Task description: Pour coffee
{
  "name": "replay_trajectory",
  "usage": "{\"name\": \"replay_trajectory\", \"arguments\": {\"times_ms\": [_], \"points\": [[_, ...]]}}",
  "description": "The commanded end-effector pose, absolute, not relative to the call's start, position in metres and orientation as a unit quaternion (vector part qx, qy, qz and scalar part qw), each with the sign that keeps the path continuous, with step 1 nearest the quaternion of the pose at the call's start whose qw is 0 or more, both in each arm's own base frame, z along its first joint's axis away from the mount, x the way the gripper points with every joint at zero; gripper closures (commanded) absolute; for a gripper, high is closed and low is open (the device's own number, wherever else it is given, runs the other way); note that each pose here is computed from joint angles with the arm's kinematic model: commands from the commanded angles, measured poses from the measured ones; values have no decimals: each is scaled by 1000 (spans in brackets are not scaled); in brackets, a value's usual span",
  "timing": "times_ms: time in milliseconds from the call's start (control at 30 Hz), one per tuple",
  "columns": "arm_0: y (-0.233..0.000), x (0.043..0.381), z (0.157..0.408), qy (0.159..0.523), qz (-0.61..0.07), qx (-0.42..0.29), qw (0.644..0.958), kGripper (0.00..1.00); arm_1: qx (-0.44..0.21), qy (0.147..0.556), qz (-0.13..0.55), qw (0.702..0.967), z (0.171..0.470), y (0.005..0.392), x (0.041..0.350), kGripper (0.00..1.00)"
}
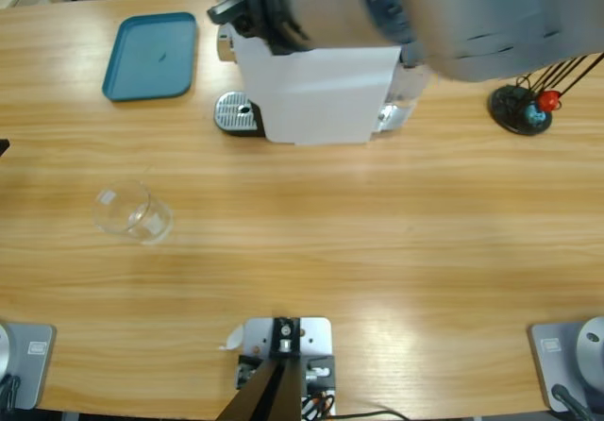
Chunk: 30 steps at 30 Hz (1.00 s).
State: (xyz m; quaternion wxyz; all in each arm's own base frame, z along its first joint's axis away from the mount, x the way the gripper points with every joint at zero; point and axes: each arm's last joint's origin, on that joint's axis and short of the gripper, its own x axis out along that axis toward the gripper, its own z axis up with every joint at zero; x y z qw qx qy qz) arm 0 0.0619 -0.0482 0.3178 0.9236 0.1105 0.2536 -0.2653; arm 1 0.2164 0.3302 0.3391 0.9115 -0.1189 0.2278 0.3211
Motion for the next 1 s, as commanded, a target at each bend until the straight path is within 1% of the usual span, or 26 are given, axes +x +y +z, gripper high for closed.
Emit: {"name": "replay_trajectory", "arguments": {"times_ms": [33,100,133,200,267,367,433,500,600,700,867,1000], "points": [[-45,60,319,257,-260,111,924,0,-124,120,421,891,431,249,155,0],[-48,63,321,269,-252,104,924,0,-128,119,443,879,429,228,140,0],[-51,64,320,278,-255,102,920,2,-129,125,447,876,423,219,135,0],[-59,66,316,299,-265,87,912,4,-137,150,449,870,402,201,124,0],[-72,68,310,328,-271,74,902,4,-147,168,456,861,379,179,109,0],[-93,68,299,375,-258,34,890,9,-152,186,450,860,357,149,91,0],[-106,68,291,392,-239,34,888,9,-151,198,445,860,344,134,83,0],[-119,68,285,396,-216,40,892,9,-154,212,441,858,331,125,78,0],[-144,68,278,395,-188,49,898,9,-161,226,439,855,320,123,77,0],[-158,64,274,391,-182,63,900,13,-159,237,433,855,313,121,76,0],[-170,51,271,374,-195,112,900,9,-158,244,428,856,309,120,76,4],[-183,35,265,358,-202,114,904,9,-147,245,419,862,307,116,74,4]]}}
